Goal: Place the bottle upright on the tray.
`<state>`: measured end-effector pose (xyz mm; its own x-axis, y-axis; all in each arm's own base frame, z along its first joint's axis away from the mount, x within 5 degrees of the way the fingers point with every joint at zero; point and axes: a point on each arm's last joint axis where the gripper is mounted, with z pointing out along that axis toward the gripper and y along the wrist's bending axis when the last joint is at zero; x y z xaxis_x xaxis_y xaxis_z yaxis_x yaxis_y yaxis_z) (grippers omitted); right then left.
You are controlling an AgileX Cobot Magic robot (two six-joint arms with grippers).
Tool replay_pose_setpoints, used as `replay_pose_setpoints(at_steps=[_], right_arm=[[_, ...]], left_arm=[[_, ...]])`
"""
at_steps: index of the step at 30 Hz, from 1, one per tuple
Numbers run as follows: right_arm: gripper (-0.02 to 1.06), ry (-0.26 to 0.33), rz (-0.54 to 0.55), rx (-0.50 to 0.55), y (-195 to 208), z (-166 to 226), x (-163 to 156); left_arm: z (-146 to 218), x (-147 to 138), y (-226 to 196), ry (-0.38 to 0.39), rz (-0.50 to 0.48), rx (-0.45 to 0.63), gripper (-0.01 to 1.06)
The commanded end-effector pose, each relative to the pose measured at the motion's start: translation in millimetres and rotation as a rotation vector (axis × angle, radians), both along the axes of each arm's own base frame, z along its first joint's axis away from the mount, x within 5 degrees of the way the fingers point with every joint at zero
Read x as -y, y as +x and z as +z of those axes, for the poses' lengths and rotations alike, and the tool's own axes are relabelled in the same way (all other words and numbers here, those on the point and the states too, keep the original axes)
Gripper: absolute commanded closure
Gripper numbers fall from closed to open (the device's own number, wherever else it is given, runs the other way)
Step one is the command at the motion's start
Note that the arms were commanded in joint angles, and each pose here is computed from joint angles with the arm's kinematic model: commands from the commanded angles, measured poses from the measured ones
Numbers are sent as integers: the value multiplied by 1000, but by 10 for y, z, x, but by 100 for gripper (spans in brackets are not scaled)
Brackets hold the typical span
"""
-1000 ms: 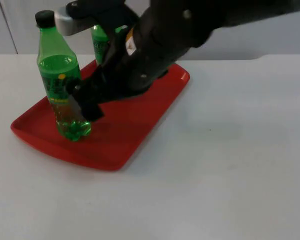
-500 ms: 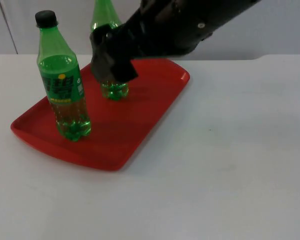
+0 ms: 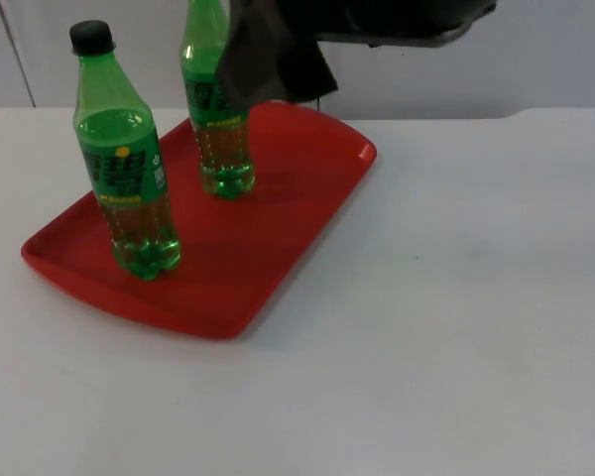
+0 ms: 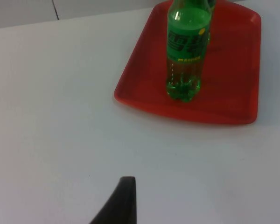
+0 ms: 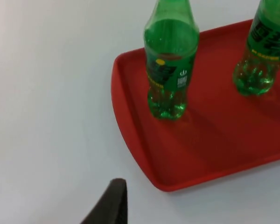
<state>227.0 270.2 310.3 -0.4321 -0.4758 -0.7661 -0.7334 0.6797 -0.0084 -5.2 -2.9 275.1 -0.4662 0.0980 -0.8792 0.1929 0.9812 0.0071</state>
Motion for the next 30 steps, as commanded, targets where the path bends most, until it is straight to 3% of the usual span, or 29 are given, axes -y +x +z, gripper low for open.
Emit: replay_pose_setpoints(at_steps=[1,20,30], right_arm=[[-1,27,8,10,-71,37,39],[-1,94,15,55,-629,49,718],[-1,173,14,120,-1037,126,1227]], left_arm=[[-8,-5,1,-1,1,3,7],[-8,-5,1,-1,1,3,7],[-8,-5,1,-1,1,3,7]])
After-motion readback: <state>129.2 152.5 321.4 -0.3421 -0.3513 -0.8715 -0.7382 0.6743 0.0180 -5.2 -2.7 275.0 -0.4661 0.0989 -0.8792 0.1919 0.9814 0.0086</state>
